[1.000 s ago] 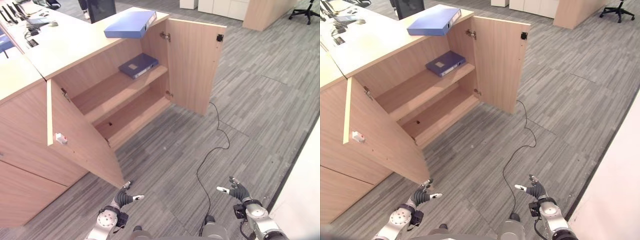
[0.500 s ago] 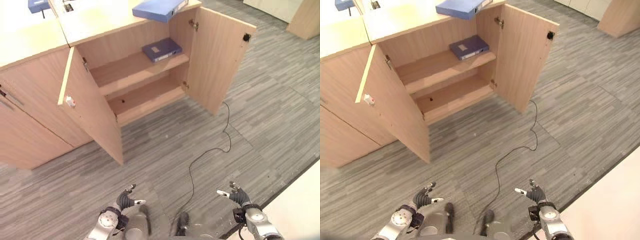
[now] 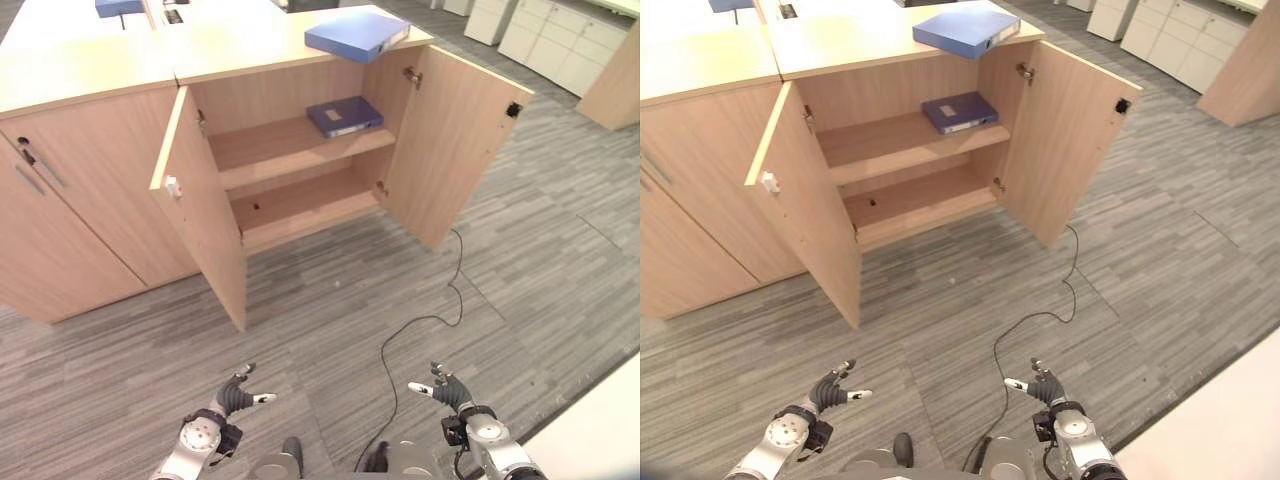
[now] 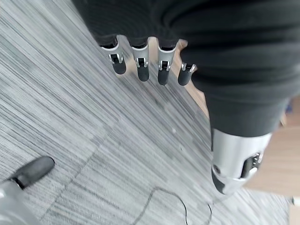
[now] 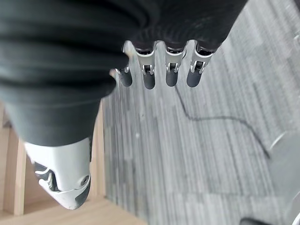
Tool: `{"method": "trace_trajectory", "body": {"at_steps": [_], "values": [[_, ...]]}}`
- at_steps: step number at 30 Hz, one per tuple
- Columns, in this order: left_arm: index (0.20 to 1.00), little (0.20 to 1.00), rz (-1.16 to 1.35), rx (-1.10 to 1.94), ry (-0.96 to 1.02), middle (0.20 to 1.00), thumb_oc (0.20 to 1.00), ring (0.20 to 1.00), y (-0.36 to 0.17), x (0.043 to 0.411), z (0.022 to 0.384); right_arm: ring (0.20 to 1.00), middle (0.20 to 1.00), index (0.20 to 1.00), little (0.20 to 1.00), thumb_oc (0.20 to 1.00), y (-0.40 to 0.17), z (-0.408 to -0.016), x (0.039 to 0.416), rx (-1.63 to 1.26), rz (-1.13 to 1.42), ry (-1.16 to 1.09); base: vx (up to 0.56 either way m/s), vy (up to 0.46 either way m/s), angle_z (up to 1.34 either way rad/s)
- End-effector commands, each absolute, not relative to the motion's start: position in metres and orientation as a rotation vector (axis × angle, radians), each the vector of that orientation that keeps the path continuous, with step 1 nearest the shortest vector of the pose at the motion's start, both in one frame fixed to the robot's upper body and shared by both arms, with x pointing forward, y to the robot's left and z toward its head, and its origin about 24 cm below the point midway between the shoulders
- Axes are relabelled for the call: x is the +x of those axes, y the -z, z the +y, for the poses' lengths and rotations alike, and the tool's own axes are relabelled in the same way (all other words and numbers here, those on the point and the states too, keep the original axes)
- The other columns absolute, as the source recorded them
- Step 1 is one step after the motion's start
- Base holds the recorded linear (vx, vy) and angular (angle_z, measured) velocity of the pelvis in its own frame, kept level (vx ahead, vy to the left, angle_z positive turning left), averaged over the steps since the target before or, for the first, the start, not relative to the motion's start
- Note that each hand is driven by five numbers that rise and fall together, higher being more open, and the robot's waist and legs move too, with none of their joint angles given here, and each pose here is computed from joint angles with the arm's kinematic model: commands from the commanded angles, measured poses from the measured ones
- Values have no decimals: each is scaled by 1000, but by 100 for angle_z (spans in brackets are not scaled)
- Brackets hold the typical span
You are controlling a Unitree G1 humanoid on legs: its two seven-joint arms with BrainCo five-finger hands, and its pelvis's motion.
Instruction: Put the empty folder in the office cabinet
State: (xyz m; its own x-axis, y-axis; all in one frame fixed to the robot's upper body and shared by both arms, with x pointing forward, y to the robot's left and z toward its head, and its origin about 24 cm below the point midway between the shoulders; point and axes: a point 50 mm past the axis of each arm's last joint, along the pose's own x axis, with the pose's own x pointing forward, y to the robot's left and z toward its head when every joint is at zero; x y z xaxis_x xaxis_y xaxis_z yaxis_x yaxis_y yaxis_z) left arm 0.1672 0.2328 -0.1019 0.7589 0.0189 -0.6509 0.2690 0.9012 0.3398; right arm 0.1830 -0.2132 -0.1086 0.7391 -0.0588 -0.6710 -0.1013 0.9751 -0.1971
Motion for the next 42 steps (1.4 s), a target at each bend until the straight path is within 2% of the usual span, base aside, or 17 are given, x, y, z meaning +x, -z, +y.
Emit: {"method": "trace_trajectory", "body": {"at_steps": [1,15,21,28,34,42], "values": [[1000,1000,605,485,132,1000,1000,1000,87,184,240,1000,1000,1000,1000,1000,94,-210,200,-224,639,-23,217,-145,8],[1000,1000,617,408,74,1000,1000,1000,93,182,235,1000,1000,1000,1000,1000,97,-226,191,-244,670,-6,250,-181,46],[1000,1000,596,371,93,1000,1000,1000,89,191,227,1000,1000,1000,1000,1000,82,-244,203,-274,619,35,111,-314,36],[1000,1000,615,368,123,1000,1000,1000,93,188,221,1000,1000,1000,1000,1000,90,-256,191,-292,675,78,294,-42,8],[1000,1000,654,376,108,1000,1000,1000,99,178,228,1000,1000,1000,1000,1000,97,-243,188,-287,696,34,371,103,-21],[1000,1000,641,384,75,1000,1000,1000,93,182,239,1000,1000,1000,1000,1000,104,-220,192,-227,706,-5,272,147,-16]]}}
